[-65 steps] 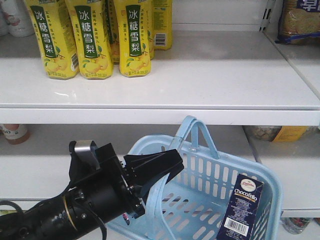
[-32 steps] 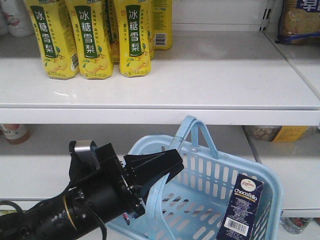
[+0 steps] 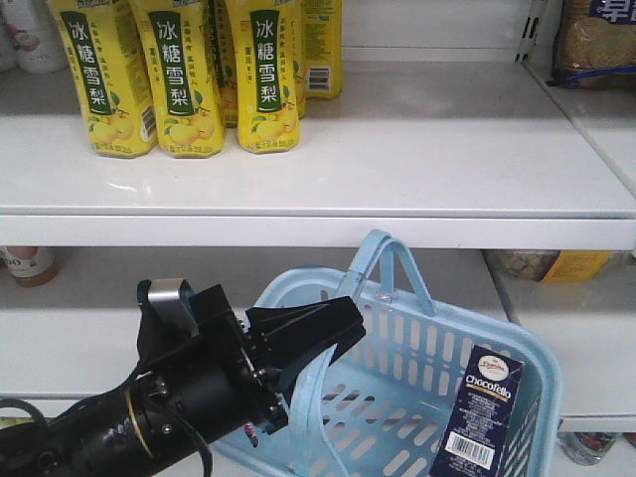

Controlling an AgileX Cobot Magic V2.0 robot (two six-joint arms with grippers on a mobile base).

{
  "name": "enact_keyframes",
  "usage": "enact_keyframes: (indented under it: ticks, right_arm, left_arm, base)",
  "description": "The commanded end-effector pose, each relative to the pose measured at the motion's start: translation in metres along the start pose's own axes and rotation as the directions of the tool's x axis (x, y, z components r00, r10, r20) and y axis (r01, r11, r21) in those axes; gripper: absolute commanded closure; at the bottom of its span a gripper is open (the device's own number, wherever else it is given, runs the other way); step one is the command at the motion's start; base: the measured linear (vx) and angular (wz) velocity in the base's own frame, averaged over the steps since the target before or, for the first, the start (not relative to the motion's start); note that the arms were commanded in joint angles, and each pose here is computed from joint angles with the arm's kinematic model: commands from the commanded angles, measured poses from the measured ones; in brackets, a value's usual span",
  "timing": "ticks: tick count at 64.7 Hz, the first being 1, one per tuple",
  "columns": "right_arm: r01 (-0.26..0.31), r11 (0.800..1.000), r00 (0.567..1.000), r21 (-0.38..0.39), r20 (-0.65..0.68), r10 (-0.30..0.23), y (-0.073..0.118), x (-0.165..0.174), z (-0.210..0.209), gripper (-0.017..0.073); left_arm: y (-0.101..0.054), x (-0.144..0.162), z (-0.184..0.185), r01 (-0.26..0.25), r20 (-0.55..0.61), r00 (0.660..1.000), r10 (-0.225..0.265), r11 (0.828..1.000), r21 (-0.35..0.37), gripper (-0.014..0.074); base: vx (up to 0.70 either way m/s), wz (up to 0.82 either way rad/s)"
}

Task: Left arm holds basket, right arm returns cookies

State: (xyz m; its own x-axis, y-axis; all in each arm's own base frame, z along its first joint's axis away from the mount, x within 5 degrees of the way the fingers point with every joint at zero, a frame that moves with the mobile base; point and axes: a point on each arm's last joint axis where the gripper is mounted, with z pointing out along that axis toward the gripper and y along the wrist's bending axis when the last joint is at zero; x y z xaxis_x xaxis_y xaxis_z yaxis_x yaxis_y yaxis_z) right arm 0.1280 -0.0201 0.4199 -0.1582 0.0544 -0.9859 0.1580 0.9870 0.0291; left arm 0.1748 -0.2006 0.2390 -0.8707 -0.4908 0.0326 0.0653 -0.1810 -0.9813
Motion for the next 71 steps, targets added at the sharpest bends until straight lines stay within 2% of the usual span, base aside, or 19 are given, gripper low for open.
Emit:
enact_keyframes:
  ticks: [1,16,25,38,57,63,71]
  right_arm:
    - [0.016,1.000,0.999,0.004,-0.029,-0.016,0.000,-0.019,0.006,0.0562]
    - [0.016,1.000,0.964,0.005,-0.266,-0.014,0.000,-0.004,0.022,0.0554]
    - [0.020,1.000,0.942,0.002,-0.334,-0.018,0.000,0.002,0.023,0.0517]
    - [0.082,0.996,0.932,-0.027,-0.351,-0.086,0.000,0.004,0.023,0.0374]
    - [0.052,0.998,0.937,-0.043,-0.344,-0.064,0.003,0.003,0.023,0.0082]
    - [0.053,0.998,0.944,-0.042,-0.324,-0.063,0.003,0.002,0.024,0.0030]
    - [0.053,0.998,0.953,-0.040,-0.298,-0.063,0.003,-0.001,0.024,0.0025]
  left_arm:
    - [-0.045,-0.022,-0.003,-0.012,0.175,0.983,-0.052,0.938,0.345,0.0594]
    - [-0.045,-0.022,-0.003,-0.012,0.175,0.983,-0.052,0.938,0.345,0.0594]
    - [-0.045,-0.022,-0.003,-0.012,0.175,0.983,-0.052,0.938,0.345,0.0594]
    - [-0.045,-0.022,-0.003,-0.012,0.175,0.983,-0.052,0.938,0.345,0.0594]
    - [-0.045,-0.022,-0.003,-0.012,0.175,0.983,-0.052,0.938,0.345,0.0594]
    - [-0.045,-0.022,-0.003,-0.012,0.175,0.983,-0.052,0.938,0.345,0.0594]
    - [-0.045,-0.022,-0.003,-0.012,0.175,0.983,-0.052,0.938,0.345,0.0594]
  base:
    - [0.00,0.00]
    - [0.00,0.00]
    - [0.00,0.00]
    - [0.00,0.00]
    - [0.00,0.00]
    - [0.00,0.00]
    - [0.00,0.00]
